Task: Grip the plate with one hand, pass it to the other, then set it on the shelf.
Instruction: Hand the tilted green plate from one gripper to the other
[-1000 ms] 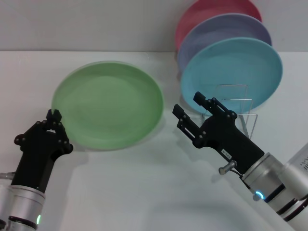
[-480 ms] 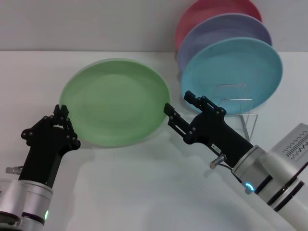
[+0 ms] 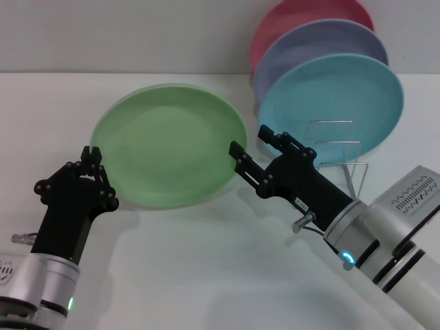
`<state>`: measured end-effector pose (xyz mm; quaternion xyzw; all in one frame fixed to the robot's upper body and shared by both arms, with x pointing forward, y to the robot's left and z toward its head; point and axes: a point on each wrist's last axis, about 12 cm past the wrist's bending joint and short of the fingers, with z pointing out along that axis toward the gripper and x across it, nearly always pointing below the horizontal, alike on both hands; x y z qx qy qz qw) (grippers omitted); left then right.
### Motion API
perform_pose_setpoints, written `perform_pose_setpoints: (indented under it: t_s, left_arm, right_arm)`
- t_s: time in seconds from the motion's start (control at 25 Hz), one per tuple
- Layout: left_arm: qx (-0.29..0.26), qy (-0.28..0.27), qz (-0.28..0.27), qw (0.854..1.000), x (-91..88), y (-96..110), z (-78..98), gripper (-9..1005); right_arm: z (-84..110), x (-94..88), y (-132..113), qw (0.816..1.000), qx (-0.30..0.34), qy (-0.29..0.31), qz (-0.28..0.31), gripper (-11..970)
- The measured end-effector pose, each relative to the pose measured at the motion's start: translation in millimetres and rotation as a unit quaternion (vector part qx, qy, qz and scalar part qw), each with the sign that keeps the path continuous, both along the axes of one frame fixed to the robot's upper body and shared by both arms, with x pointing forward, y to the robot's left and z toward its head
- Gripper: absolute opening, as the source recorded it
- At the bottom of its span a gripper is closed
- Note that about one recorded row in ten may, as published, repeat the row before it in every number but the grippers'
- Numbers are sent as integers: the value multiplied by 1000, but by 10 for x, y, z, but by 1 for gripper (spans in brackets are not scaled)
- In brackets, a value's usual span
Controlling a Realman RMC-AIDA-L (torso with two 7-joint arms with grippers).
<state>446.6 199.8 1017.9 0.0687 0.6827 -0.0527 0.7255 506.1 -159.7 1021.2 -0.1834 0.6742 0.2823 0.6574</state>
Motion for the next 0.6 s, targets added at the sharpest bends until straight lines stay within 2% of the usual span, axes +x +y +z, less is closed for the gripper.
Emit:
perform_pose_setpoints:
  t_s: [0.6]
  left_arm:
    - [27, 7, 31, 999, 45, -90, 55, 28]
  right_arm:
    - [4, 96, 36, 1000, -16, 9, -3, 599]
